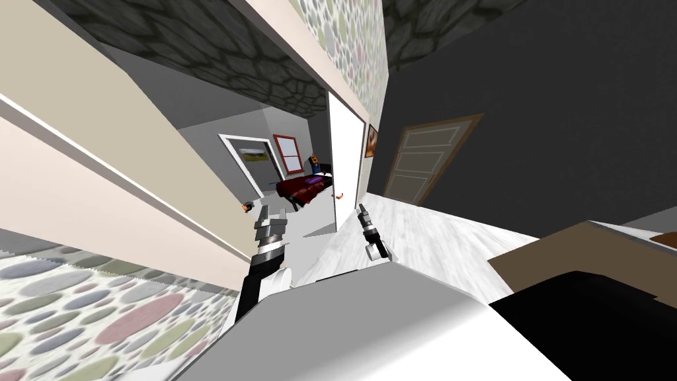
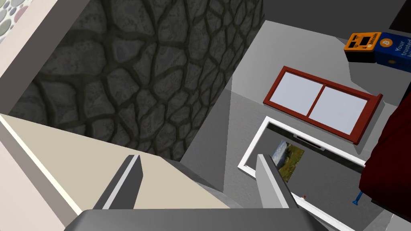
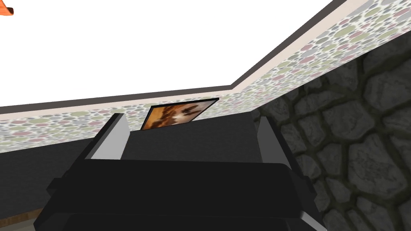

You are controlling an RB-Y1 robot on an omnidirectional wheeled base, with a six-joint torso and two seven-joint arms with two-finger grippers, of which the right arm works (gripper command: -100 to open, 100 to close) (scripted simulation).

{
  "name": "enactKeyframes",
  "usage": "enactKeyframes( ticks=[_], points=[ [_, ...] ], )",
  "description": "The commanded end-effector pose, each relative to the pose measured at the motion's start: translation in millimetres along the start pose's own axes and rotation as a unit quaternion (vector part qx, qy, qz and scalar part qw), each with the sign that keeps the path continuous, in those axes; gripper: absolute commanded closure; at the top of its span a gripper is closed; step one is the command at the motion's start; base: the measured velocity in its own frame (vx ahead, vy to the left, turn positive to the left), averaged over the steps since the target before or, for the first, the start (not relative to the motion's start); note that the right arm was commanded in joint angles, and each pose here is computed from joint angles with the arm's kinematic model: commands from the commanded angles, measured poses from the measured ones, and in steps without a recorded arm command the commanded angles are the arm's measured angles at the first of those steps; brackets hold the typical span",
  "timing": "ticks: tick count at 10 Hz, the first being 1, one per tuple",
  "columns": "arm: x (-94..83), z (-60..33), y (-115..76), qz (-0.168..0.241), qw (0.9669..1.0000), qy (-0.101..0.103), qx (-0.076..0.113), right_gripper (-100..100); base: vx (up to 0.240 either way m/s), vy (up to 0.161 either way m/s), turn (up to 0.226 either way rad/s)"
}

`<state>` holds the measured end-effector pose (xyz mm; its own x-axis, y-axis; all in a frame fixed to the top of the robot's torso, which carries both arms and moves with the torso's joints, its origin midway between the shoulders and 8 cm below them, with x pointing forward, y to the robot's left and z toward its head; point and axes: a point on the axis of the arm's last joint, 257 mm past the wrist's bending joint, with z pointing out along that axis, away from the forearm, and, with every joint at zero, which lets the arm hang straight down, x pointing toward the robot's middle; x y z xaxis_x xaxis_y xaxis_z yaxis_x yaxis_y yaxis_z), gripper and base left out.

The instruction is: Push the door open

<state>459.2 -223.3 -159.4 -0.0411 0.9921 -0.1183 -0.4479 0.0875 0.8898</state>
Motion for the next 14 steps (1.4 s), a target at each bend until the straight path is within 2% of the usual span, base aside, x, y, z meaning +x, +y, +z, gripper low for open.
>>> enactKeyframes(
  ticks=[1,7,14],
  points=[
    [6.9,-2.1,-11.0,0.004,0.9999,0.008,0.008,-100,0.081,-0.087,0.052],
    [30.6,-6.3,-47.0,0.017,0.9985,0.037,0.036,-100,0.087,-0.081,0.056],
    [59.0,-14.5,-85.2,0.033,0.9946,0.070,0.069,-100,0.080,-0.085,0.058]
  ],
)
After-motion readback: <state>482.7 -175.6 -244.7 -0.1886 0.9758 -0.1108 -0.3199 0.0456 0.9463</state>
